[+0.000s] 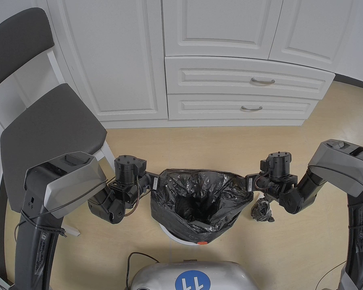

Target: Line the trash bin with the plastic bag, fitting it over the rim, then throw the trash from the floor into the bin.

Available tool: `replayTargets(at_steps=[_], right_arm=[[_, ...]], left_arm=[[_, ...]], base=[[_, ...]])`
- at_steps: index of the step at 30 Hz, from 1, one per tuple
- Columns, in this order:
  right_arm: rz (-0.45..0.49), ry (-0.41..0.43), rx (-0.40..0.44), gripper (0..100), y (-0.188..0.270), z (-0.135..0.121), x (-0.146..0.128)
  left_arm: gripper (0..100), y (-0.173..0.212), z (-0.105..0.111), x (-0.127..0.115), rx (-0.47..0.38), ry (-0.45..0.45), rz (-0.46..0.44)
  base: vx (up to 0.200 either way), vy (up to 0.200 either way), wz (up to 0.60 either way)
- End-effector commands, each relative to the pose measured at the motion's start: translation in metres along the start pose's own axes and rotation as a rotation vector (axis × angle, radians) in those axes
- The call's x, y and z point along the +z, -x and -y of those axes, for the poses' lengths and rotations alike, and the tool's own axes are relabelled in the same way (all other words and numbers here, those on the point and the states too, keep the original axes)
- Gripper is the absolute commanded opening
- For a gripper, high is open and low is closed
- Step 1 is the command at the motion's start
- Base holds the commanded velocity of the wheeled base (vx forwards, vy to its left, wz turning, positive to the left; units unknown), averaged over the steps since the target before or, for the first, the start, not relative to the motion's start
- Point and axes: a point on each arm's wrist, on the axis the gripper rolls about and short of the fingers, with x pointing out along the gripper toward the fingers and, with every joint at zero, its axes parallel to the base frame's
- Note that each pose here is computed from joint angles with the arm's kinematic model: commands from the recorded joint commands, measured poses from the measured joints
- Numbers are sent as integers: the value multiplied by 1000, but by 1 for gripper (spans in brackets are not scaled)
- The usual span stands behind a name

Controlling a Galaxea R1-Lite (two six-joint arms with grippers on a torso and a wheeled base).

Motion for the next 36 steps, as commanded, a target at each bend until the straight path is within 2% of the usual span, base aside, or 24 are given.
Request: replayTargets(at_steps=[1,8,14,17,22,24,29,35,36], right_arm=[[-32,-8,-18,100,-15,6,-14],[-65,-3,-14,100,-23,6,-28],[-74,-2,-10,100,-21,7,-29],[-67,-3,-8,100,-17,7,-25],[0,-4,14,100,13,0,6],[4,1,23,100,20,-3,10],[-7,43,68,100,49,-18,13],[-114,241,135,100,81,-18,-11],[-114,241,135,100,81,-18,-11]], left_arm=[[100,-12,-3,-21,19,0,-30],[100,-15,-8,-34,31,0,-60],[100,-13,-10,-32,34,3,-62],[100,-9,-11,-28,36,9,-61],[100,2,-11,-5,32,13,-24],[100,4,-11,-1,32,14,-16],[100,15,-9,2,24,12,-17],[100,30,-8,1,12,9,-18],[100,30,-8,1,12,9,-18]], base=[[0,0,0],[0,0,0],[0,0,0],[0,0,0],[0,0,0],[0,0,0],[0,0,0],[0,0,0],[0,0,0]])
